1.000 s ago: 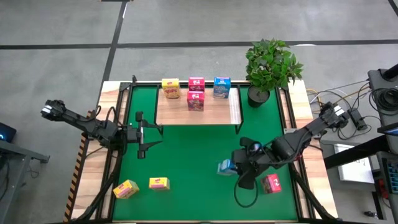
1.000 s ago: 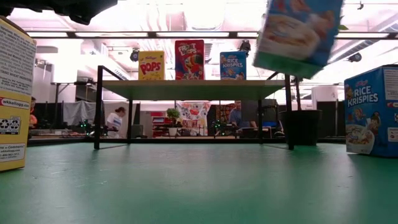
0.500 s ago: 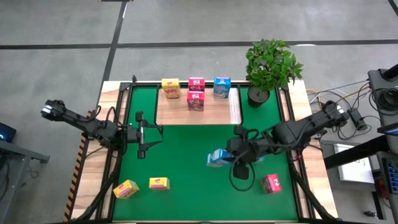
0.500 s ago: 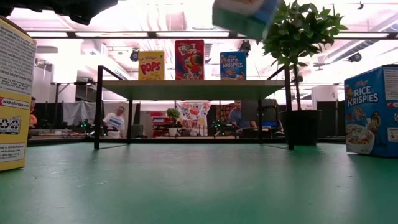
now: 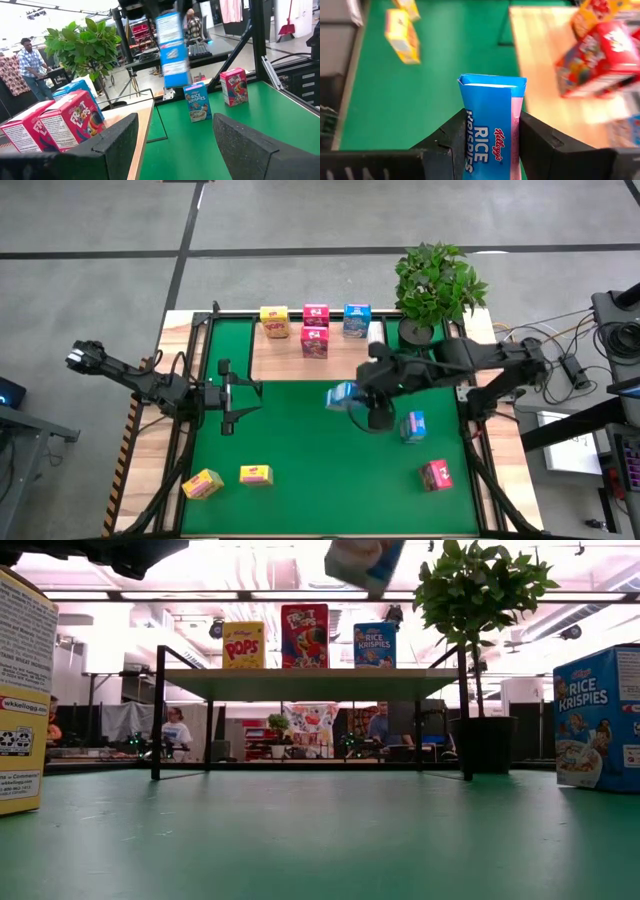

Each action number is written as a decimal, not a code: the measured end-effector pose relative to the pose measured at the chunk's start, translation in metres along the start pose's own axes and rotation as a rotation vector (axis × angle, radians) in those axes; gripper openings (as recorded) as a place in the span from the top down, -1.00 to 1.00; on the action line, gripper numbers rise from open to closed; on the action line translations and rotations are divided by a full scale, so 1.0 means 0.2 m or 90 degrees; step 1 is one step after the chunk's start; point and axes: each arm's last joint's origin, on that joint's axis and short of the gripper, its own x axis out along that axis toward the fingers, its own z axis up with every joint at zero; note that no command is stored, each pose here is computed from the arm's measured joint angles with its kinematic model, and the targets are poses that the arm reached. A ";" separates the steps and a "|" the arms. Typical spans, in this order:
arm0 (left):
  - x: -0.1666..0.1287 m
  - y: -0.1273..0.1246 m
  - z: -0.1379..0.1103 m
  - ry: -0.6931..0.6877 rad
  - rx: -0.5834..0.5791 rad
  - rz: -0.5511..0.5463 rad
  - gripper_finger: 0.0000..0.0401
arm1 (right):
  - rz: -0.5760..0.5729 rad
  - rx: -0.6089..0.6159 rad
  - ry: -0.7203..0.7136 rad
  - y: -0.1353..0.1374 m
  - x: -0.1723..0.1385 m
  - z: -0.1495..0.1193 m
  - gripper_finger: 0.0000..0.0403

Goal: Stack cereal on shelf
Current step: Put the bottom blue cereal box on the shelf aligned with the other blue cereal box

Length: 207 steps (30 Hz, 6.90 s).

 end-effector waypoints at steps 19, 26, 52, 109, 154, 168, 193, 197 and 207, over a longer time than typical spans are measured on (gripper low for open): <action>0.00 0.00 0.00 -0.002 -0.001 0.000 -0.20 | -0.015 -0.123 0.262 -0.59 0.26 0.06 0.33; 0.00 0.00 0.00 -0.003 -0.001 0.000 -0.20 | -0.027 -0.088 0.262 -0.74 0.30 0.07 0.33; 0.00 0.00 0.02 -0.021 0.011 0.006 -0.20 | -0.057 -0.067 0.223 -0.79 0.22 0.09 -0.15; 0.00 0.01 0.05 -0.057 0.020 0.018 -0.20 | -0.227 -0.065 0.170 -0.65 0.39 0.15 0.94; 0.00 0.01 0.05 -0.061 0.018 0.018 -0.20 | -0.259 0.012 0.169 -0.59 0.14 0.13 0.94; 0.00 0.01 0.05 -0.060 0.018 0.018 -0.20 | -0.284 0.020 0.177 -0.73 0.15 0.13 0.94; 0.00 0.02 0.05 -0.064 0.019 0.020 -0.20 | -0.243 0.130 0.276 -0.66 0.08 -0.14 0.94; 0.00 0.02 0.05 -0.065 0.019 0.019 -0.20 | -0.238 0.110 0.271 -0.66 0.14 -0.15 0.94; 0.00 0.02 0.05 -0.065 0.019 0.019 -0.20 | -0.240 0.097 0.232 -0.67 0.14 -0.12 0.94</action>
